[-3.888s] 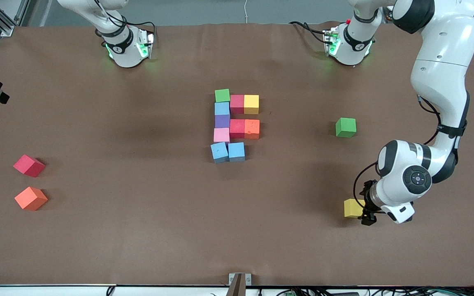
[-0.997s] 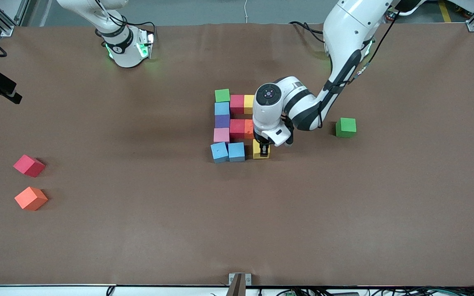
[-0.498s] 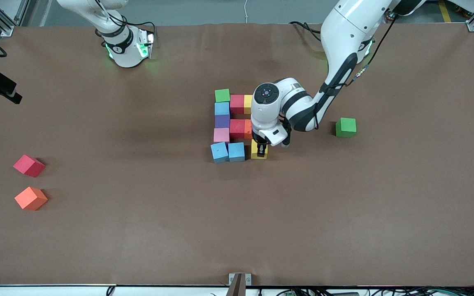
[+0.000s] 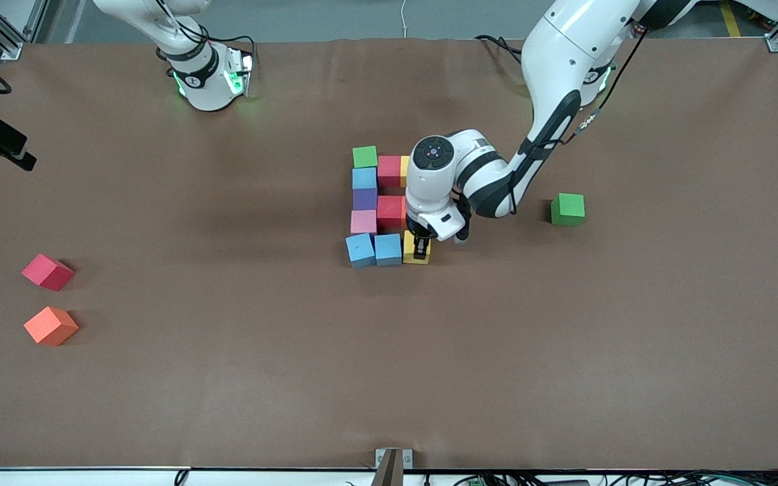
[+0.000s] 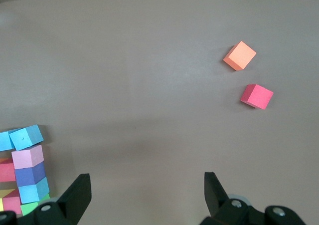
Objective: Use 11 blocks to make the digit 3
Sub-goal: 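Carry the yellow block beside the blue block with the left gripper and release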
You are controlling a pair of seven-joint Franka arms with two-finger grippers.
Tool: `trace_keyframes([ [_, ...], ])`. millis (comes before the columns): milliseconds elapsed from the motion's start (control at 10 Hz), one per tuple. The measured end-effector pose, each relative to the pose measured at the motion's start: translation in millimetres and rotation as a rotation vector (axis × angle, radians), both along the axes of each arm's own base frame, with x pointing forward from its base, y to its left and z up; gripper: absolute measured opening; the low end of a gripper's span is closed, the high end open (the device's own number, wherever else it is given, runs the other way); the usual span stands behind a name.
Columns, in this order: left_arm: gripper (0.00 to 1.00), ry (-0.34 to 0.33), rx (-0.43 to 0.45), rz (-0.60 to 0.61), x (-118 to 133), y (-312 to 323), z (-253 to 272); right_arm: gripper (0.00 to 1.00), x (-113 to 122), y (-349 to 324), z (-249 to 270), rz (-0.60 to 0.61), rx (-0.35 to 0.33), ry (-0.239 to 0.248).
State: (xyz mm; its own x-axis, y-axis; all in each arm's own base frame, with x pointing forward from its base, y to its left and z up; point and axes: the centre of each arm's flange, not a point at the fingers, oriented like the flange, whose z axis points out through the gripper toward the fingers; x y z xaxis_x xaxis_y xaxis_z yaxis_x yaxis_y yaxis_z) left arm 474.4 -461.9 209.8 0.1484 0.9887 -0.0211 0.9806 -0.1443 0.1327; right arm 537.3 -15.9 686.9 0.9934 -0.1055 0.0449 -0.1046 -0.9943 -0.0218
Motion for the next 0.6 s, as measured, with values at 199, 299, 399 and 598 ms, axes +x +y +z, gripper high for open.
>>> trace_keyframes([
  [199, 0.56, -0.002, -0.003, 0.001, 1.8, -1.3, 0.3, 1.0, 0.4, 0.1, 0.3, 0.0, 0.0, -0.003],
  [299, 0.56, -0.004, -0.007, 0.003, 4.0, -2.5, 0.4, 1.0, 0.4, 0.2, 0.4, 0.0, 0.0, -0.004],
  [399, 0.58, -0.003, -0.008, 0.0, 4.7, -3.7, -0.7, 1.0, 0.5, 0.2, 0.4, 0.0, 0.0, -0.004],
  [598, 0.67, -0.004, -0.007, -0.008, 4.3, -5.2, -1.5, 1.0, 0.7, 0.1, 0.1, 0.0, 0.0, -0.004],
])
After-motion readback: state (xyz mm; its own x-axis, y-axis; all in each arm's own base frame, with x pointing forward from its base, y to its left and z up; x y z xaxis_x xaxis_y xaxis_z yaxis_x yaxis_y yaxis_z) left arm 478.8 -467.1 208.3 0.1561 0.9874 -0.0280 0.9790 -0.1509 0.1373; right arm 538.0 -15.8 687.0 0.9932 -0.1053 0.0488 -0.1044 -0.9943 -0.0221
